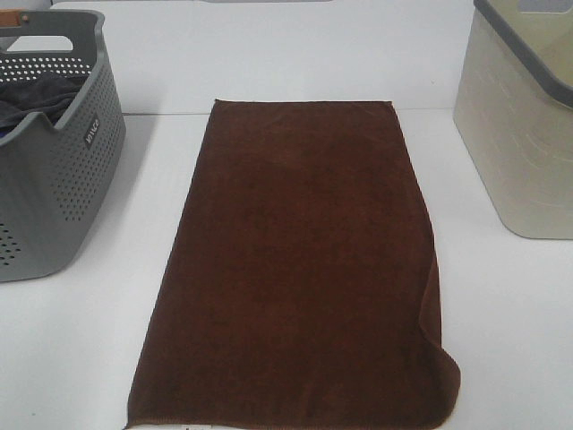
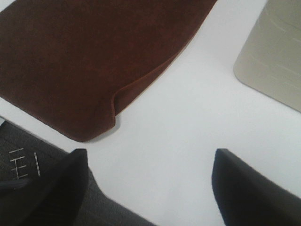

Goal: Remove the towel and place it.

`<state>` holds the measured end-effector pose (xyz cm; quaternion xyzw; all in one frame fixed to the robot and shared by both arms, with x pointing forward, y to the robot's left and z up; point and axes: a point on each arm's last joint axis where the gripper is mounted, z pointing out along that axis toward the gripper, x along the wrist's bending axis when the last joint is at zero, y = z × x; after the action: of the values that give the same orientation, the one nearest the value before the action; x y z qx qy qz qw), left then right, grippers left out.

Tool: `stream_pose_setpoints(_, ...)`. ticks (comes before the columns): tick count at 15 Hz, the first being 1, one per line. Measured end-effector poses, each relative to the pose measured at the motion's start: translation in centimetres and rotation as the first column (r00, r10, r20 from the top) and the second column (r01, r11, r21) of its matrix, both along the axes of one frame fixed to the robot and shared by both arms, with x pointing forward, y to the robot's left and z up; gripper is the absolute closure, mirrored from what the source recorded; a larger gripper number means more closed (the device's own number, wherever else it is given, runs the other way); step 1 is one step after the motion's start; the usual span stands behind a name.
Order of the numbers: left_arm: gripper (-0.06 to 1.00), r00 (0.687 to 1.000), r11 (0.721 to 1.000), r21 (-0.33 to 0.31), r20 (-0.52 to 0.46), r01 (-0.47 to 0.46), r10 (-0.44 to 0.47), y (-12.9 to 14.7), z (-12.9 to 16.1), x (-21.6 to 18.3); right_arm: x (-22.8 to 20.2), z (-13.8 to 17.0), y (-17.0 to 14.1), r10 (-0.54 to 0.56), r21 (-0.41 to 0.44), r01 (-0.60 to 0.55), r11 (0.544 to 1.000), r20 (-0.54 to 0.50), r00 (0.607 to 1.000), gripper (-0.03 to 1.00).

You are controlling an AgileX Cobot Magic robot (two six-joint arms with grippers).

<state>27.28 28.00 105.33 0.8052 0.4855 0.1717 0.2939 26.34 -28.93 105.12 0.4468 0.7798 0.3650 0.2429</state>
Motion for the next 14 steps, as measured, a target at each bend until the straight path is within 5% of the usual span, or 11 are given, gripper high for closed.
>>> stream_pose_setpoints(8, 0.27, 0.998, 0.998, -0.036, -0.040, 0.056, -0.058, -0.5, -0.1, -0.6, -1.4, 0.2, -0.8, -0.002, 0.049, -0.002, 0.999, 0.085, 0.996, 0.27)
stream_pose_setpoints(14, 0.27, 0.994, 0.992, -0.080, 0.043, 0.100, -0.097, -0.4, 0.3, -1.8, -1.4, 0.2, -0.8, -0.002, 0.049, -0.002, 0.999, 0.085, 0.996, 0.27)
